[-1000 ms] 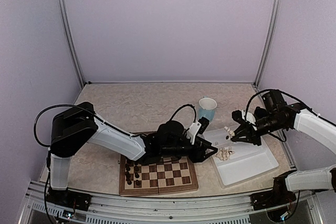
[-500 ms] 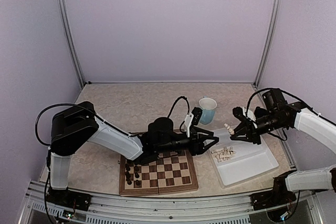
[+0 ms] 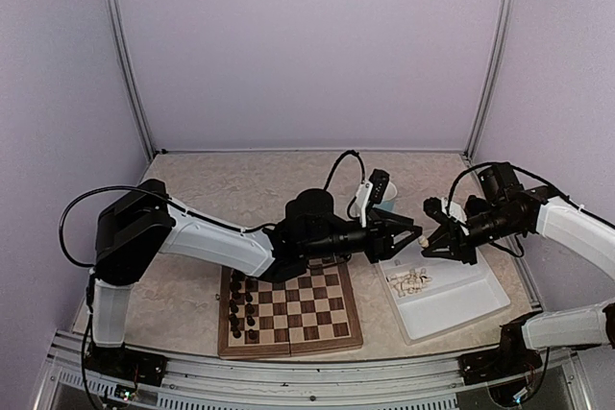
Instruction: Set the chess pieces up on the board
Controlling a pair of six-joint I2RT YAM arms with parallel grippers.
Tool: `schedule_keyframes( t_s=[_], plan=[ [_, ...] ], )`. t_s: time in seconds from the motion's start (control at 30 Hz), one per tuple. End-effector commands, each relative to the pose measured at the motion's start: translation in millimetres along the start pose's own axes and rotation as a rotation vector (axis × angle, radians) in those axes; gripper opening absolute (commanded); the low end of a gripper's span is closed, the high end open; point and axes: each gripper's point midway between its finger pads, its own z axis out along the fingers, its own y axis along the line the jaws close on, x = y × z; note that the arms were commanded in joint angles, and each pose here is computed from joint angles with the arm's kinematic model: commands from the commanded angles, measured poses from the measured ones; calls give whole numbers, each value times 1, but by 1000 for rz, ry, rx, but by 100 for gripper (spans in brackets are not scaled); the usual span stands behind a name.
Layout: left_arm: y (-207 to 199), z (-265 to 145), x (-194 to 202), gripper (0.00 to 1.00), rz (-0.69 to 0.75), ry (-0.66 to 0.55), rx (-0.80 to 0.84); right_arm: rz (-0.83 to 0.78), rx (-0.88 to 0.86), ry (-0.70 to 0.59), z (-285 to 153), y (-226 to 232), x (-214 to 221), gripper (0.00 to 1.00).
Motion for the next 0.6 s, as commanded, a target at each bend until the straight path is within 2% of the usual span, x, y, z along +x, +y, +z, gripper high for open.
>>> schedule_keyframes(
  t_s=[0.0,0.33,0.57],
  plan=[
    [10,11,19,41,-29,60,-23,-16,-3,-2,0,2,-2,10],
    [29,14,28,45,-40,78,-124,-13,-14,-7,1,6,-1,10],
    [11,6,19,45,-23,36,-47,-6,-15,-5,3,6,1,10]
  ],
)
